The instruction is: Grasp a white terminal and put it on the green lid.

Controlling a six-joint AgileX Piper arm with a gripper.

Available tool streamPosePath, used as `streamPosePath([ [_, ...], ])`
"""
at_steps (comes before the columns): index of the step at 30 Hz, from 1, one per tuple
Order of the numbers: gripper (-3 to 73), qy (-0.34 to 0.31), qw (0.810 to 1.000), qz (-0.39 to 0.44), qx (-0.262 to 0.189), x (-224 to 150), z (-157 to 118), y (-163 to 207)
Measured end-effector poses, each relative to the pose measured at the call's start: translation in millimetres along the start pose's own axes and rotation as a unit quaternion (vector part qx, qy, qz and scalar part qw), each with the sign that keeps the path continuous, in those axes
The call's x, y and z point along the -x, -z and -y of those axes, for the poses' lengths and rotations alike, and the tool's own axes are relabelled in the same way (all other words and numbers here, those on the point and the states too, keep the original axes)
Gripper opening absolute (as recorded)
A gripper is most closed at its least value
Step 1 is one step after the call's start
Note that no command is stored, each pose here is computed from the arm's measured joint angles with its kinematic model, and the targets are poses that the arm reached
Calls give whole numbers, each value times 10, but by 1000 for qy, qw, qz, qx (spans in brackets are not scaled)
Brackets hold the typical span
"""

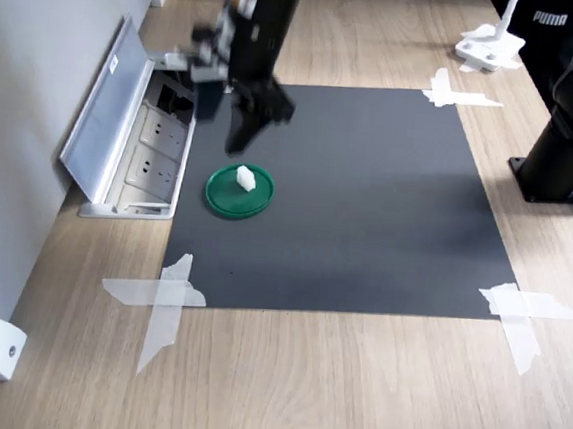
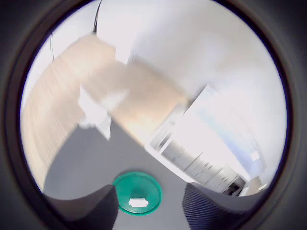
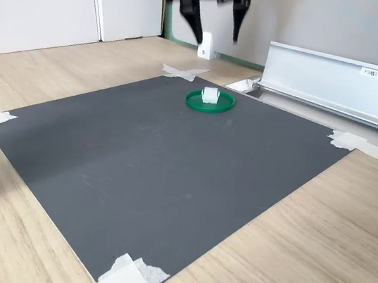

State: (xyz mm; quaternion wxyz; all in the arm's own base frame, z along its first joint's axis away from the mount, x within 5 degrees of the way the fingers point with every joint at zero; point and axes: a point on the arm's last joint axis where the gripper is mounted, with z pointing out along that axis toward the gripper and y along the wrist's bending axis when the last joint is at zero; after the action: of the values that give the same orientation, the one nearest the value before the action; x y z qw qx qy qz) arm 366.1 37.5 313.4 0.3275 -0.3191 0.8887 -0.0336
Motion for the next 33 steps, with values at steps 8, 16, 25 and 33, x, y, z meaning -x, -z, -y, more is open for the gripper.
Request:
streamPosePath([
  [8,57,-29,993,97,-63,-217,-228,787],
  [16,-5,-118,960,218,-133,-875,-648,1165],
  [25,-7,-188,938,260,-131,-1679,-1178,1270],
  [33,-7,-215,925,262,-170,-2190,-1399,1177],
])
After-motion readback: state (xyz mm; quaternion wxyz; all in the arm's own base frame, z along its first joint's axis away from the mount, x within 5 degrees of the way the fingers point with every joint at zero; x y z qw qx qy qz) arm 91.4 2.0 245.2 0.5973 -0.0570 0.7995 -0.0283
